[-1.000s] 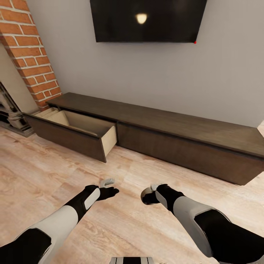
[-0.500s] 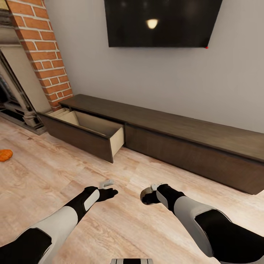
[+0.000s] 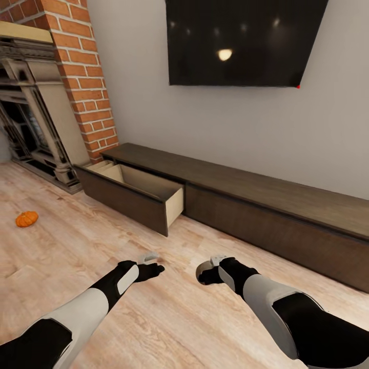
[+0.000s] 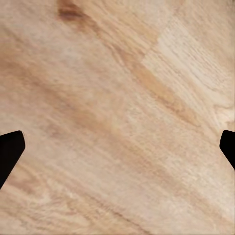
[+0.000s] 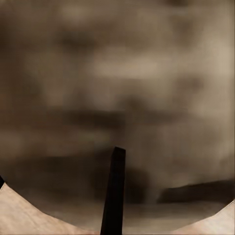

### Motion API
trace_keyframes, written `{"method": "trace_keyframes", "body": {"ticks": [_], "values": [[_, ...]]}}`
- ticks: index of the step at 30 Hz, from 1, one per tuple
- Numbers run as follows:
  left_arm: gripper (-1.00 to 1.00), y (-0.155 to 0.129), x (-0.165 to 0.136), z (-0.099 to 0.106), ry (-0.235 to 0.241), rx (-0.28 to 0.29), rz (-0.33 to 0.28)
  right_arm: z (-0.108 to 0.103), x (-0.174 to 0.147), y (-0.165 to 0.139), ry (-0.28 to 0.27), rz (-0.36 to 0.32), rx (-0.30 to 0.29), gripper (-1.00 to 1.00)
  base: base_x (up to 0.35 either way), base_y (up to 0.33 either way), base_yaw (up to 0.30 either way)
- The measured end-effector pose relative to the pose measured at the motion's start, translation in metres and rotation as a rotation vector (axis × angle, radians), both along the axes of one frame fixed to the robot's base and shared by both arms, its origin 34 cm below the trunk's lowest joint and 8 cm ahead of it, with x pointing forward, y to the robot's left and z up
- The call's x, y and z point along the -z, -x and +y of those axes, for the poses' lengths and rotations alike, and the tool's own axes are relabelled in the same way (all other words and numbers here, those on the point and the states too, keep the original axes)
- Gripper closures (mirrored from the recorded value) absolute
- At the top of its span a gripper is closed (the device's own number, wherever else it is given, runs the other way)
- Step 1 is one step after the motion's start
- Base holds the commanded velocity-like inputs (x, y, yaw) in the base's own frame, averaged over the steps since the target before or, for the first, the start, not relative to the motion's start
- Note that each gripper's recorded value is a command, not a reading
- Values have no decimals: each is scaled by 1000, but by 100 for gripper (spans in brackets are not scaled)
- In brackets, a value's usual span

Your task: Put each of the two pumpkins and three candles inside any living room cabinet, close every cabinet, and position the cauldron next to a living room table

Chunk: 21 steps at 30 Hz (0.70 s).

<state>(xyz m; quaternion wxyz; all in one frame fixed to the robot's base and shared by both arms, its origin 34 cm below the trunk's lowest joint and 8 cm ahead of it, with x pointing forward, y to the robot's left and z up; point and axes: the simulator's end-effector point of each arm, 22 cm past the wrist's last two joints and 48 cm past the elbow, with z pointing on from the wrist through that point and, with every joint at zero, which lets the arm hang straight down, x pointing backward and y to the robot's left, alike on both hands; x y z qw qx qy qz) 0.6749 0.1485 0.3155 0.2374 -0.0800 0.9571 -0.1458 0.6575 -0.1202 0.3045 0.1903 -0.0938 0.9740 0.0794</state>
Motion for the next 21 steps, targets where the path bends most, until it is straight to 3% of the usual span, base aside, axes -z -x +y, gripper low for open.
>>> {"method": "trace_keyframes", "body": {"ticks": [11, 21], "values": [[-100, -9, -33, 0, 0, -1, -53, 0, -33, -10, -1, -53, 1, 100, 0, 0, 90], [-100, -5, -50, 9, -17, -12, -66, 0, -64, -17, -1, -104, 0, 100, 0, 0, 197]]}}
